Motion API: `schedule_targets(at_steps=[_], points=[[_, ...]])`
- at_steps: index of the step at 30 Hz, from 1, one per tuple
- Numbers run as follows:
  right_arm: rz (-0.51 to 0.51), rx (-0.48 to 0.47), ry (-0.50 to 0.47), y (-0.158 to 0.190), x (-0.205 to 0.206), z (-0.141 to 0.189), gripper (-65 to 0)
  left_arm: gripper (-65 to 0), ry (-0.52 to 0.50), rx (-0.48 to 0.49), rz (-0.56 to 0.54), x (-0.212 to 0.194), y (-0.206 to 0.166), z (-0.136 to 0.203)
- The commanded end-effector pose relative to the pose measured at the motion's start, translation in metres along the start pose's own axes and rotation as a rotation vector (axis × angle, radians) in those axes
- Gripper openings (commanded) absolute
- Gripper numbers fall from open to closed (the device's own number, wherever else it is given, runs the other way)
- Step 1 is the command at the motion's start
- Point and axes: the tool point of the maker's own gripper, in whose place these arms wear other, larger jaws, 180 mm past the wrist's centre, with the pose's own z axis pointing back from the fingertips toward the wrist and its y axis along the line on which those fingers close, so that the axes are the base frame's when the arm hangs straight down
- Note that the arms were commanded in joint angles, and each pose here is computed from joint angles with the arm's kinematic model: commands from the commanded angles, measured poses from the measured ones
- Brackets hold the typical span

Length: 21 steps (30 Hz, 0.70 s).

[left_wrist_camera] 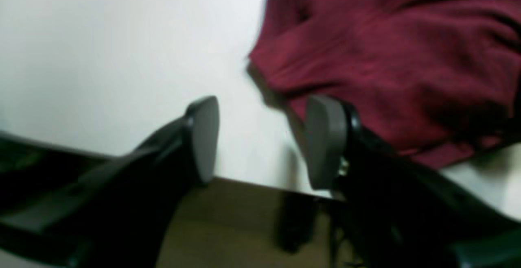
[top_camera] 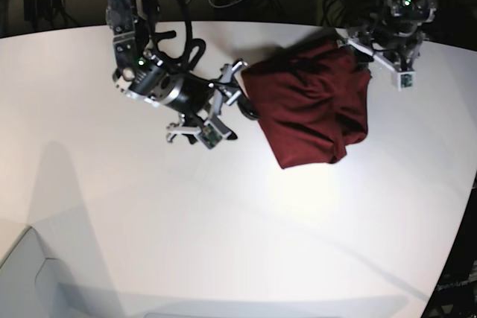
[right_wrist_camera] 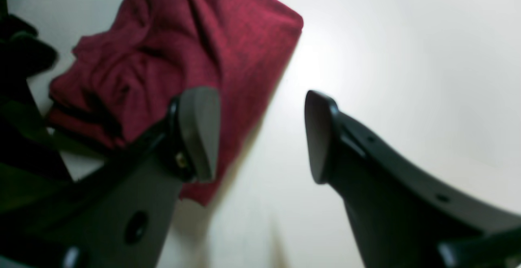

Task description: Layout the t-shirt on the table in an organized manner, then fold the t-shirt properly

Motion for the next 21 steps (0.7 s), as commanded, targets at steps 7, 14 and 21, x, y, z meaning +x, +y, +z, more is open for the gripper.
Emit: schedule_targets(at_steps=[7, 14, 21], points=[[0.011, 0.000, -0.052, -0.002, 0.014, 0.002, -31.0, -32.1, -0.003, -0.061, 0.093, -0.008, -0.003, -0.008], [0.022, -0.005, -0.034, -0.007, 0.008, 0.005, -31.0, -32.1, -0.017, -0.075, 0.107, -0.002, -0.006, -0.014], [0.022, -0.005, -0.034, -0.007, 0.008, 0.005, -31.0, -32.1, -0.051, -0.086, 0.106, 0.014, -0.011, -0.017]])
